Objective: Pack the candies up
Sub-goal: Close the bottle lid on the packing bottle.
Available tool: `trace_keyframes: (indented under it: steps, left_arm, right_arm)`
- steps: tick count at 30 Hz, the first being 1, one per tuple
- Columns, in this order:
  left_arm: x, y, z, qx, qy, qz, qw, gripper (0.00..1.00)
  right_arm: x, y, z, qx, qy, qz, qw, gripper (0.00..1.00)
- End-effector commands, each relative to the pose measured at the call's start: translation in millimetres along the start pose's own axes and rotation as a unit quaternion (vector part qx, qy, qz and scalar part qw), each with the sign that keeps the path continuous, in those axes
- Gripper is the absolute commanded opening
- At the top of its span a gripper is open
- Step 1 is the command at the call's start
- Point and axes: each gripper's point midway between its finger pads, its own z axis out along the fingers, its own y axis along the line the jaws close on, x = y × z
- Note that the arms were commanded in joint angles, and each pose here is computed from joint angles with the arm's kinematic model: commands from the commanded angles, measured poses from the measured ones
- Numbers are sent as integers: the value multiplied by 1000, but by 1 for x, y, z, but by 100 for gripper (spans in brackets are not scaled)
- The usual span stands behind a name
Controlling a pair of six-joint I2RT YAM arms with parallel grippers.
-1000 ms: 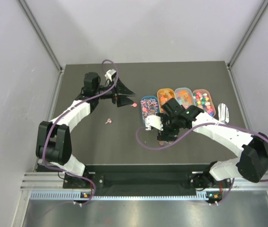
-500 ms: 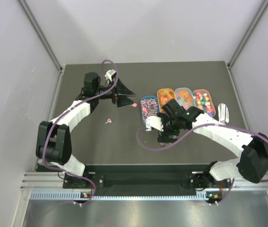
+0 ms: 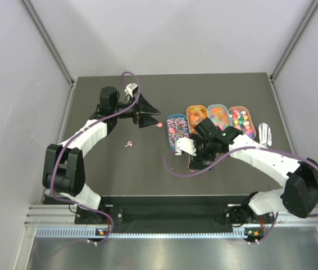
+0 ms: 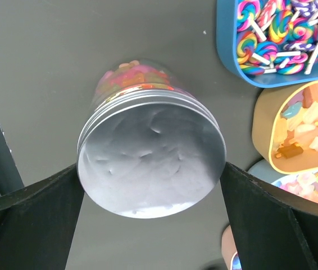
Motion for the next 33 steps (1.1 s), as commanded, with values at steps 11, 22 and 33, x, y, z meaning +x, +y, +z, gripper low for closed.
trace_keyframes:
  steps: [11, 22, 33]
  left_arm:
    - [-2, 19, -4, -74, -5, 125, 989, 86]
    - [3, 20, -1, -48, -5, 94, 994, 84]
    - [-2, 31, 3, -58, -9, 75, 995, 66]
  right_arm:
    - [-18, -10, -45, 34, -48, 2, 998, 100]
    - [-17, 4, -46, 3, -53, -4, 999, 100]
    - [-42, -23, -85, 65, -101, 15, 993, 100]
